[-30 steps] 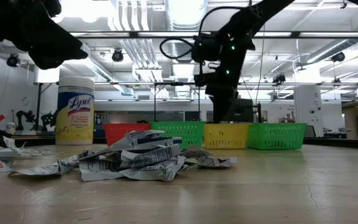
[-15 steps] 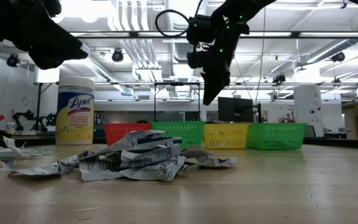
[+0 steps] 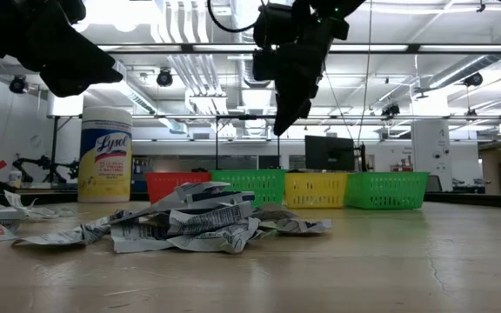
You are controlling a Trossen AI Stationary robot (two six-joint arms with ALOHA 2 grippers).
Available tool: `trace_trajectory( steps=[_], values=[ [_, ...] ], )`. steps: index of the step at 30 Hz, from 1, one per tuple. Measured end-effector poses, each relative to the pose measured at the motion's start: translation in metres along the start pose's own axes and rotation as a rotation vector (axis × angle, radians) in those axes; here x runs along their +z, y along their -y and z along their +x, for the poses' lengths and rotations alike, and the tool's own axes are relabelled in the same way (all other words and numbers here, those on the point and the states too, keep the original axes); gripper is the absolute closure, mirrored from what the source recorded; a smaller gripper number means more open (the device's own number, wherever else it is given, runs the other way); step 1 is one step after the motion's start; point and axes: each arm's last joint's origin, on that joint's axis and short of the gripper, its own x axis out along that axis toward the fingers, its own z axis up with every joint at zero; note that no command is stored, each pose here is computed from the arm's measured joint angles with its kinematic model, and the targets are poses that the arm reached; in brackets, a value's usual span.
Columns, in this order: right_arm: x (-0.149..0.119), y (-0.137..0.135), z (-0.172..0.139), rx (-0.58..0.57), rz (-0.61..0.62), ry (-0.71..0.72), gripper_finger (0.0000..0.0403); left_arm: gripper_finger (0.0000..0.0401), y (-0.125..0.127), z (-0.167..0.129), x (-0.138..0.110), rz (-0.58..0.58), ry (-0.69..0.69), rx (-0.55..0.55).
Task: Pick & Place First Aid Supplies
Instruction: Put the alcohol pad into the yellow basket
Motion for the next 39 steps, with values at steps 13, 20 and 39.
trace_trajectory(
  steps=[13, 20, 39],
  values=[
    [-0.006, -0.069, 0.011, 0.071, -0.116, -0.061, 0.0356, 0.0270, 0.000, 0.000, 0.000, 0.000, 0.000, 0.000],
    [-0.012, -0.106, 0.015, 0.106, -0.159, -0.079, 0.0356, 0.0270, 0.000, 0.000, 0.000, 0.000, 0.000, 0.000],
    [-0.026, -0.162, 0.020, 0.162, -0.152, -0.087, 0.0345, 0.0270, 0.000, 0.000, 0.000, -0.001, 0.000, 0.000]
  ],
)
